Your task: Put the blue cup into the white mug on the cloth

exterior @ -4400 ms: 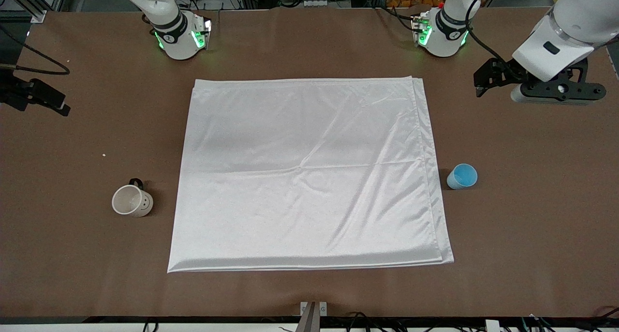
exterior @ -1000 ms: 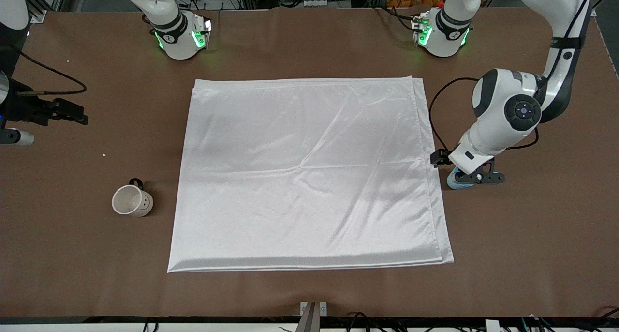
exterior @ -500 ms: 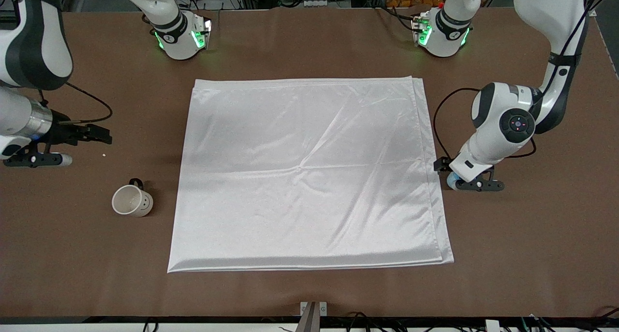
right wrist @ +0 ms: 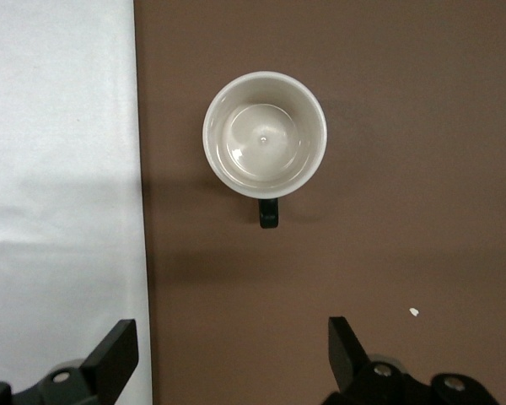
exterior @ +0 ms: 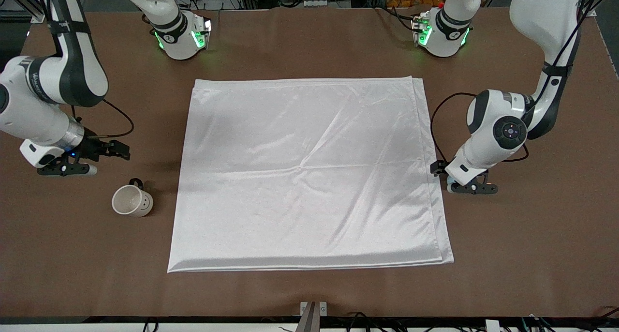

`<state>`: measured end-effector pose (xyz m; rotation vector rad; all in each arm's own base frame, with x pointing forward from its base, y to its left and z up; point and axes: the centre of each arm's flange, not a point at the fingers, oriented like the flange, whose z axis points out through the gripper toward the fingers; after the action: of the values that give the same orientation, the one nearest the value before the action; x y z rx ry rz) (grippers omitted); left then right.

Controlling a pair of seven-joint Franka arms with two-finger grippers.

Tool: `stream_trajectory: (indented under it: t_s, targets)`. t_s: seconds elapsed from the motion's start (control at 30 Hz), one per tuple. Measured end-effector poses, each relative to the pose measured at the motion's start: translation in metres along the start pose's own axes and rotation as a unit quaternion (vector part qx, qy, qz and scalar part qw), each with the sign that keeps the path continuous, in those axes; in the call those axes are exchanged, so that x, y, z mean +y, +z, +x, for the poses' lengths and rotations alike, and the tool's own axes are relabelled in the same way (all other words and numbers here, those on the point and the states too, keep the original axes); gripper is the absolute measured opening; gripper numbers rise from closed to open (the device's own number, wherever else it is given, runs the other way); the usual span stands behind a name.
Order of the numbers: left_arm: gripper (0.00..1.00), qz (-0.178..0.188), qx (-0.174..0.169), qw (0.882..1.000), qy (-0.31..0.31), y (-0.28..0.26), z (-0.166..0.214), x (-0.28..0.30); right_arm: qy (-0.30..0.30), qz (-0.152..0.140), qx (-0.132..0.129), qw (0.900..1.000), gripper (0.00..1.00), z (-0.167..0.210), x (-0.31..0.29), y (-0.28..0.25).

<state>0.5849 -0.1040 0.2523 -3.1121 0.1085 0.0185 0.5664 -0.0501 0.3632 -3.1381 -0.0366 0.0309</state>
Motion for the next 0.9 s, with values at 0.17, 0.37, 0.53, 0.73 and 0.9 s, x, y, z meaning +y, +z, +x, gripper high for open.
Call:
stream_trajectory:
  t_s: [0.17, 0.37, 0.53, 0.73, 0.9]
  targets:
    - [1.0, 0.0, -0.006, 1.0, 0.0, 0.01, -0.001, 0.0, 0.001, 0.0, 0.003, 1.0, 1.0, 0.006, 0.002, 0.028]
    - [1.0, 0.0, -0.01, 1.0, 0.001, 0.016, -0.001, 0.001, 0.003, 0.0, 0.01, 1.0, 0.99, 0.013, 0.005, 0.055]
    - [1.0, 0.0, -0.013, 1.0, 0.001, 0.019, -0.002, 0.001, 0.003, -0.001, 0.018, 1.0, 0.98, 0.018, 0.006, 0.076]
    - [1.0, -0.002, -0.011, 1.0, 0.0, 0.025, -0.001, 0.0, 0.003, -0.001, 0.022, 1.0, 0.96, 0.022, 0.006, 0.099]
    - [1.0, -0.003, -0.01, 1.0, -0.004, 0.03, 0.0, -0.004, 0.002, -0.001, 0.028, 1.0, 0.94, 0.024, 0.005, 0.111]
